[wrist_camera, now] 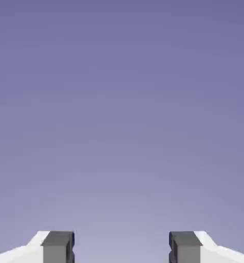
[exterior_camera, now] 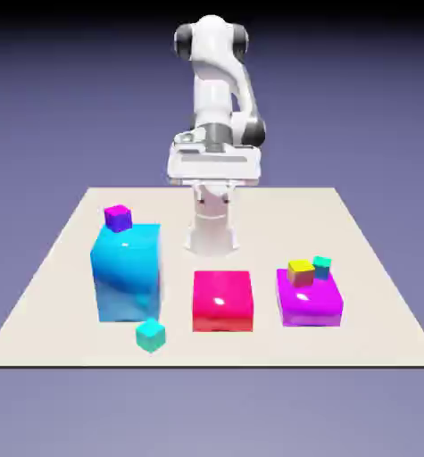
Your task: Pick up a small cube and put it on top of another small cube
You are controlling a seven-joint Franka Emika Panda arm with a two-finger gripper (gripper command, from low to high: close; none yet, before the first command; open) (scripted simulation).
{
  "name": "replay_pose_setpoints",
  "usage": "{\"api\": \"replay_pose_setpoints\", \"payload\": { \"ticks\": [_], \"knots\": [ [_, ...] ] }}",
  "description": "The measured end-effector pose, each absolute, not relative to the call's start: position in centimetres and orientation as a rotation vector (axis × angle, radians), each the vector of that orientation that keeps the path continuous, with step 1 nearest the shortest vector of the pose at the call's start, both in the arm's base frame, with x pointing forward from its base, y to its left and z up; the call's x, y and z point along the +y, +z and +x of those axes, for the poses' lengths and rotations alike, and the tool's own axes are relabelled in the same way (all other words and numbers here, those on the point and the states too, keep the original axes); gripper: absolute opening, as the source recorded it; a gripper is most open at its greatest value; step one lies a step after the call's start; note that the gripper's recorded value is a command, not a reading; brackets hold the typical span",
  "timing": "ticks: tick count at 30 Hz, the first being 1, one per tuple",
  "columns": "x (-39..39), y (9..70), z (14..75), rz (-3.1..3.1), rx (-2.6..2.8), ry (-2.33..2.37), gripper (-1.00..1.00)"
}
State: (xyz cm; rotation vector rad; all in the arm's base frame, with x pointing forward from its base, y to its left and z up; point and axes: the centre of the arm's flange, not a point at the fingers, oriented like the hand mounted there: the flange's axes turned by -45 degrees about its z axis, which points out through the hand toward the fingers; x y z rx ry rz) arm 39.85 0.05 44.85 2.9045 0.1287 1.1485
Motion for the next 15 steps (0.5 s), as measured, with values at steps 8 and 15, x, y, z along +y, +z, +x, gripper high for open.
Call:
{"api": "replay_pose_setpoints", "payload": {
  "ticks": [8, 15],
  "knots": [
    [-2.9, 37.1, 45.1, 2.986, 0.469, 0.700, 0.00],
    [-6.0, 29.3, 48.0, 2.962, 0.786, 0.298, 0.00]
  ]
}}
